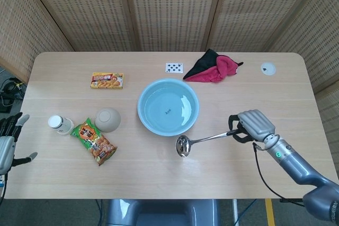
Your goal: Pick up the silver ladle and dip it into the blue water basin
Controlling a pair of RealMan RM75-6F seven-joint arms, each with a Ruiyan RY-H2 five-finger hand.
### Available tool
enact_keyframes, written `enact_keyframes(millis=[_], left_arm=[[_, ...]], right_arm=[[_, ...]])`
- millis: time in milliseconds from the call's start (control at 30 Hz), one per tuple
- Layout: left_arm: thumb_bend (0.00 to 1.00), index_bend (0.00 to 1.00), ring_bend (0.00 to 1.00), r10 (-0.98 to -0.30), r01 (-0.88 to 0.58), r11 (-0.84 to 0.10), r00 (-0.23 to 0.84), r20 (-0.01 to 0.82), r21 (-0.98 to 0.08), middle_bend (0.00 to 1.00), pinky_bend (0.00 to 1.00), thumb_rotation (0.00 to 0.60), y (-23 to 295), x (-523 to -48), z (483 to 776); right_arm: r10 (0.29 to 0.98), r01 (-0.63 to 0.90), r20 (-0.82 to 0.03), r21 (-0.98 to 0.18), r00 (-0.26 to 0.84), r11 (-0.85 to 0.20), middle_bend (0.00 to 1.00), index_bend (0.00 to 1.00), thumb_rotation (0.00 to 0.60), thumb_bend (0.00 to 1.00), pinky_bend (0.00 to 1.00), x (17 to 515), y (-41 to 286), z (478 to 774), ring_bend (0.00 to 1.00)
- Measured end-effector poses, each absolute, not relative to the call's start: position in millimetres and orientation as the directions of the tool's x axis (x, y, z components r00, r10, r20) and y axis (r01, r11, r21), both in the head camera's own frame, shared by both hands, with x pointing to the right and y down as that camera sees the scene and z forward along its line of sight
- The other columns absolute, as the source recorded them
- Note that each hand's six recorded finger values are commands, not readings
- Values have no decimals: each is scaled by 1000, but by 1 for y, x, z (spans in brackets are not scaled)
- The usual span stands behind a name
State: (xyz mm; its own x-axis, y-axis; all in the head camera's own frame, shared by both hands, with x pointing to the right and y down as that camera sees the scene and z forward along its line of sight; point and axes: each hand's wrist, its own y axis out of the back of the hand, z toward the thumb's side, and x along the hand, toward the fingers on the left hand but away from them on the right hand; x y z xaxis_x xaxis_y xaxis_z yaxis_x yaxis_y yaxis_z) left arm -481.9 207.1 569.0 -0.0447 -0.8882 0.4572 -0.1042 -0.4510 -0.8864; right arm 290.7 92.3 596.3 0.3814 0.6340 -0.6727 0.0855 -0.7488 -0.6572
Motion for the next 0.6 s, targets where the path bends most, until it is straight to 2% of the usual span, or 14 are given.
enact_keyframes(millis=[333,600], left_arm=[[0,0,0,-878,-104,-469,-49,476,-877,0,0,600,206,-484,575],[0,0,0,-869,-108,-484,-63,491,-869,0,0,600,204,-488,581]], right_arm=[[670,19,-665,-705,330,-709,1000,792,600,934,1000,252,34,598,1000],[701,-57,-666,-734,255,-677,1000,791,600,934,1000,206,4,628,1000]])
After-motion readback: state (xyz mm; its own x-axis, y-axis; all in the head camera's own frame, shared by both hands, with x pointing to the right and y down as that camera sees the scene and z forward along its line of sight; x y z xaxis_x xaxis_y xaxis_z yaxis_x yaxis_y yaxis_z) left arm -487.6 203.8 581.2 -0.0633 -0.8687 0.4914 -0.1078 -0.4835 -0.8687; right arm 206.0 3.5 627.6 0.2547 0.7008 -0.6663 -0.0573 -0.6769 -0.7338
